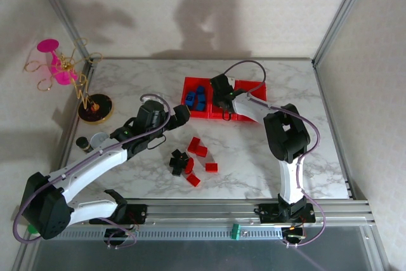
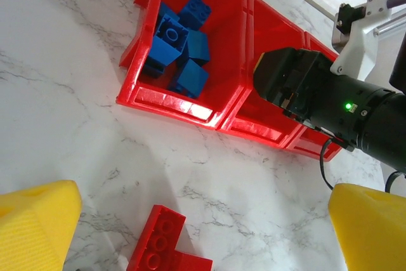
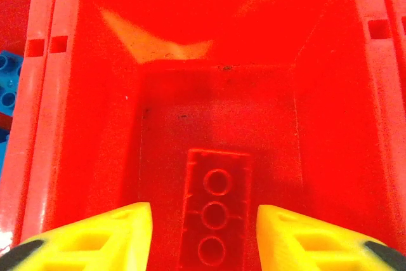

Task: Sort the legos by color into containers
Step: Place the lego in the container.

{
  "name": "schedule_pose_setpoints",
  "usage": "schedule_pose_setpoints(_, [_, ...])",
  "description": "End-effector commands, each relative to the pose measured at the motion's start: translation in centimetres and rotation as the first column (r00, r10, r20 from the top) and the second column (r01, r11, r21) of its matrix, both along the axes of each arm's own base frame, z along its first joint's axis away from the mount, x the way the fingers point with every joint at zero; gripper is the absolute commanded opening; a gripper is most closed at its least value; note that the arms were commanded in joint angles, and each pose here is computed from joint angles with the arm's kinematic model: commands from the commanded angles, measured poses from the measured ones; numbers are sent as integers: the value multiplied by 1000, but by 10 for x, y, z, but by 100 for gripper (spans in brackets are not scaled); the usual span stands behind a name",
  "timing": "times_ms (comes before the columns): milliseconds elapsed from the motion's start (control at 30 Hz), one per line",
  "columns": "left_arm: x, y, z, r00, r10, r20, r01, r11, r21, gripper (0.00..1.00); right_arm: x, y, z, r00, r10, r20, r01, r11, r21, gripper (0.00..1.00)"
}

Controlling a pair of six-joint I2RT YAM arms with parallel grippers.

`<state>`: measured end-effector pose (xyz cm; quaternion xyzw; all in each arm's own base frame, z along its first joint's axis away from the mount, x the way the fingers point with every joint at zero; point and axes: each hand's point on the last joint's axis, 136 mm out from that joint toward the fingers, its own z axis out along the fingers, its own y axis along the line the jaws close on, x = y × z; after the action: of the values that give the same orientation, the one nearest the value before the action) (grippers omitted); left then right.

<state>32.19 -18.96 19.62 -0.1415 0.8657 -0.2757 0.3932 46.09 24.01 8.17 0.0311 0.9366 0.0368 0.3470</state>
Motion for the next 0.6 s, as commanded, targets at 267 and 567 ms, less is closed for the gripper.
schedule_pose_setpoints(267, [-9,8,6,1000,-11,10,11,1000,-12,100,-45,9,48,997,68,37,-70,996,56,58])
schedule_pose_setpoints(567, [-30,19,-12,999,-1,-36,1,1000,-20,100,-135,44,32,977,205,-63,-200,976,81,66])
